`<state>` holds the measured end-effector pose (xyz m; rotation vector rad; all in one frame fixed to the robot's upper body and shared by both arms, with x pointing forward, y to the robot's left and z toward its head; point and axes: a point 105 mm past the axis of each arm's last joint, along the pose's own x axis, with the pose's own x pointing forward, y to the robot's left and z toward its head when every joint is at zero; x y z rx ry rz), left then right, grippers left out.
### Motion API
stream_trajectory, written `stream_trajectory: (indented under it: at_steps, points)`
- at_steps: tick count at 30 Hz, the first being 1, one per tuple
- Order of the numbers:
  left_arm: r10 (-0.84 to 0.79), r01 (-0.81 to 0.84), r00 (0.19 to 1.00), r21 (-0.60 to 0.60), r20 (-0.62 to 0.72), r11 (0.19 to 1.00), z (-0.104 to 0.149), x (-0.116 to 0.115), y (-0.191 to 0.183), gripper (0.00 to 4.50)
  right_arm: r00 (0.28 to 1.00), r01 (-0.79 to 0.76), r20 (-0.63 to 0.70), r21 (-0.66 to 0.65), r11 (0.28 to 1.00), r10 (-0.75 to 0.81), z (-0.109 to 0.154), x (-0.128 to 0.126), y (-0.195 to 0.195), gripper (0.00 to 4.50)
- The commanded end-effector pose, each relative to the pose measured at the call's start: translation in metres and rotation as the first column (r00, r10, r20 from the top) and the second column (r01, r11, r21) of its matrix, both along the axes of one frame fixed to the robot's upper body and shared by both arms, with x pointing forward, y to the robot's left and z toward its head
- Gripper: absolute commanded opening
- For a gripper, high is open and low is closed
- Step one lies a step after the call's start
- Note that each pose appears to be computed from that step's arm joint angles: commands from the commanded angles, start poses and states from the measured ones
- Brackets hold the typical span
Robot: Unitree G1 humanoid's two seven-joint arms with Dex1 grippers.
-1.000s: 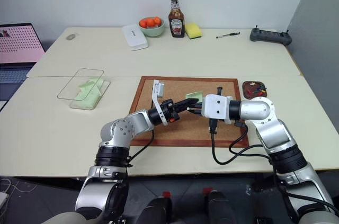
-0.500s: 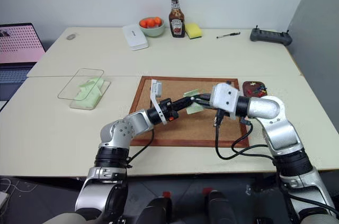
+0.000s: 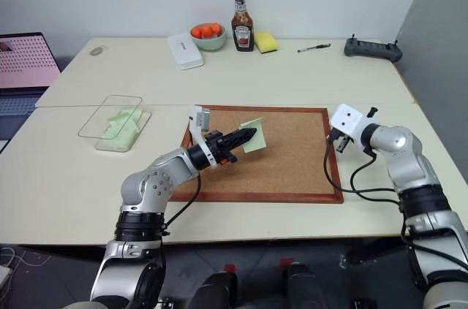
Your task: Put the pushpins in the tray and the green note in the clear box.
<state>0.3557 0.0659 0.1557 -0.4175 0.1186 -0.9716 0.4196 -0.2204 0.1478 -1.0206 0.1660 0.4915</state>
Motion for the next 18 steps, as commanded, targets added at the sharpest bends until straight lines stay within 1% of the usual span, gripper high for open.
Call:
stream_trajectory:
  at_steps: [1,6,8,9,10,14,17,18]
  points:
    - [-0.016,0.013,0.995,0.031,0.102,0.999,0.017,-0.006,-0.004,0.04,0.998,0.055,0.031,-0.076,0.996,-0.053,-0.001,0.013,-0.012,0.0]
    - [-0.024,0.017,0.993,0.056,0.114,0.998,0.014,-0.01,-0.005,0.04,0.995,0.098,0.036,-0.116,0.988,-0.095,-0.004,0.02,-0.023,0.0]
    - [-0.021,0.015,0.993,0.056,0.114,0.998,0.014,-0.01,-0.005,0.0,0.994,0.111,0.04,-0.126,0.986,-0.106,-0.004,0.022,-0.027,0.59]
    - [-0.02,0.014,0.993,0.055,0.115,0.998,0.014,-0.01,-0.005,0.0,0.993,0.115,0.042,-0.13,0.985,-0.111,-0.004,0.022,-0.029,0.68]
    - [-0.019,0.013,0.993,0.055,0.115,0.998,0.014,-0.01,-0.005,0.0,0.992,0.119,0.045,-0.133,0.984,-0.114,-0.003,0.023,-0.03,0.96]
    - [-0.017,0.011,0.993,0.052,0.117,0.999,0.014,-0.01,-0.006,0.0,0.991,0.127,0.053,-0.132,0.983,-0.121,-0.001,0.024,-0.033,1.84]
    - [-0.016,0.01,0.993,0.051,0.119,0.999,0.014,-0.009,-0.006,0.0,0.99,0.134,0.069,-0.123,0.983,-0.126,0.004,0.025,-0.034,2.29]
    - [-0.016,0.01,0.993,0.05,0.121,0.999,0.015,-0.009,-0.006,0.0,0.989,0.136,0.077,-0.119,0.984,-0.127,0.006,0.025,-0.035,2.54]
